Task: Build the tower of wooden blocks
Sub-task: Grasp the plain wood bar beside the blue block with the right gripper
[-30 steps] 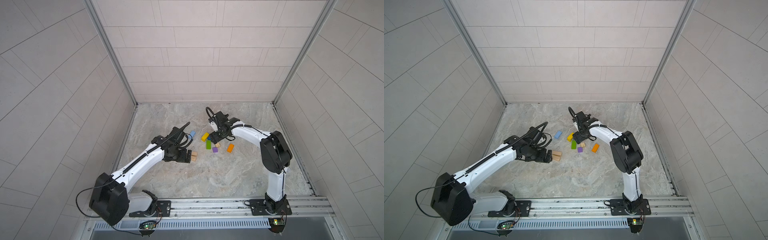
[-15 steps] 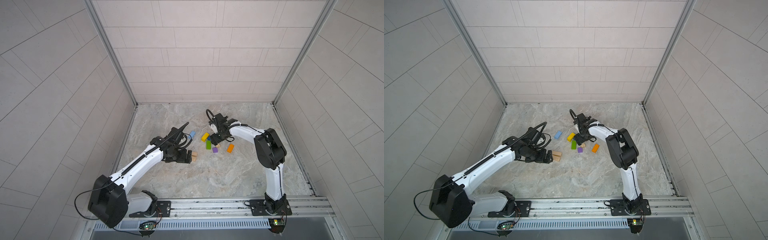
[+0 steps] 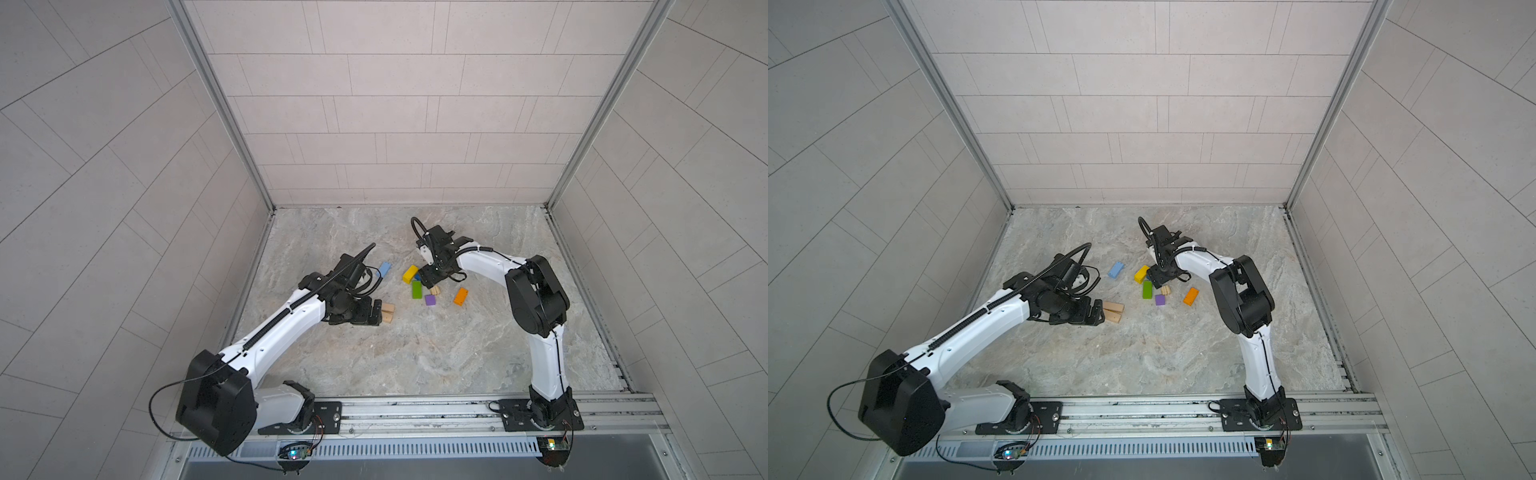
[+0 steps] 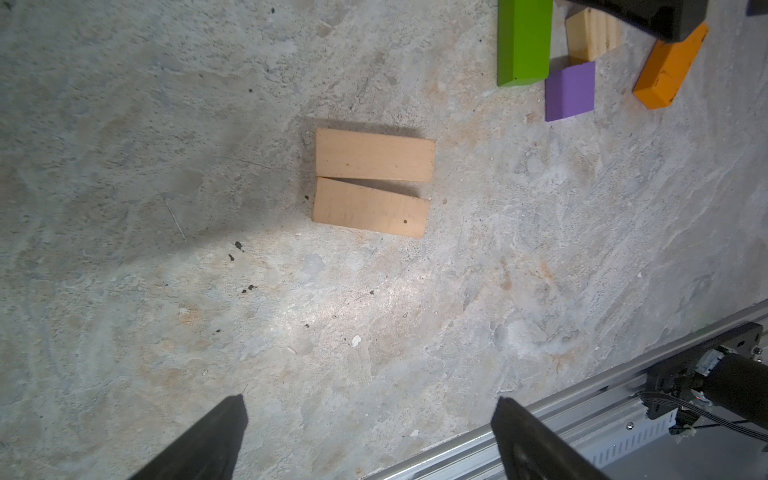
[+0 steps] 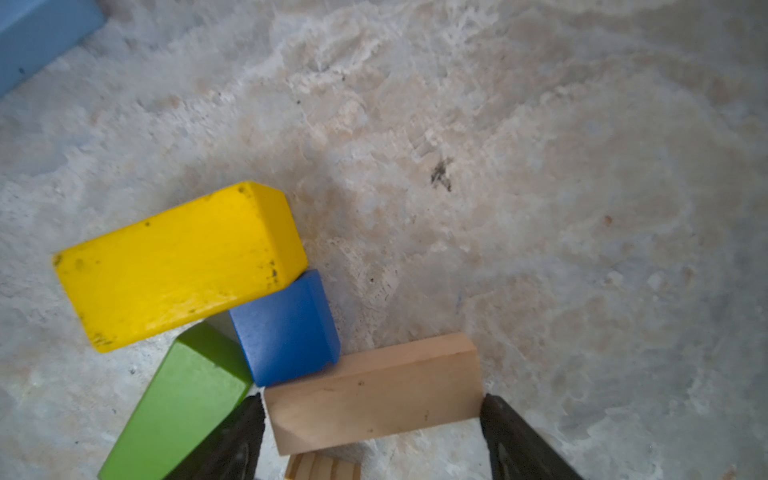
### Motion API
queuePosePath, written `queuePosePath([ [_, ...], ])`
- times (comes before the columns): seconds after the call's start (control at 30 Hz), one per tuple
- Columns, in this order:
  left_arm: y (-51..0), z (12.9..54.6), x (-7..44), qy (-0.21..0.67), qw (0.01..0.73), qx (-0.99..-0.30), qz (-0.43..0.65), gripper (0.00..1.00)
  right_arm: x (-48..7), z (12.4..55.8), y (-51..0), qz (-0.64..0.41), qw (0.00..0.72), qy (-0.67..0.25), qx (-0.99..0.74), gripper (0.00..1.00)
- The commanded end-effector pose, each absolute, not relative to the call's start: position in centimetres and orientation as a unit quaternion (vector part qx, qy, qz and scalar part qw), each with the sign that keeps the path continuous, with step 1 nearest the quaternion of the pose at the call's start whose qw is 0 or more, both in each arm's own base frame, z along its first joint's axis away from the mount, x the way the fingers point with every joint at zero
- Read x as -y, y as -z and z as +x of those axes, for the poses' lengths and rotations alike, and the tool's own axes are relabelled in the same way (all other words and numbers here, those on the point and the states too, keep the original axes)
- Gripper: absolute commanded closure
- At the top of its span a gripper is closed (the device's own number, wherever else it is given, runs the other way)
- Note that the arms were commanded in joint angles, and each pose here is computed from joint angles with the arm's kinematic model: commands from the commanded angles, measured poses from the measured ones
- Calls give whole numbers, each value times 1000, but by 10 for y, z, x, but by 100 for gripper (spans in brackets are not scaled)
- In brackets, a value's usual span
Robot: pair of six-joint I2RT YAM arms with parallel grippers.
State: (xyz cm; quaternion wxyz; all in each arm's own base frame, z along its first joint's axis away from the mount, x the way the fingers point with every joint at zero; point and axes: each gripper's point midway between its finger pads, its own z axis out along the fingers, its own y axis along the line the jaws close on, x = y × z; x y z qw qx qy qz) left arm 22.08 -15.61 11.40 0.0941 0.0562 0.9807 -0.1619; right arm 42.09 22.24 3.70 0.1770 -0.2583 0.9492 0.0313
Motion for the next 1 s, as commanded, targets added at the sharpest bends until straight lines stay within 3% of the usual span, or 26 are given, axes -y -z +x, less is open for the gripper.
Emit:
queuePosePath([
  [0.0,-114,219,155,165,97,-980,62,0,-218,419,-28,-266,164,-15,-950,9],
  [0.27,-112,219,155,164,92,-980,62,0,-218,421,-20,-279,154,-9,-948,9],
  [0.43,-111,220,155,163,92,-980,61,0,-220,418,-11,-282,143,-15,-949,13],
  [0.67,-112,222,153,165,93,-980,56,0,-215,420,-17,-265,149,-3,-953,34],
  [0.97,-113,229,149,189,91,-977,34,1,-196,411,-76,-157,176,11,-972,43],
])
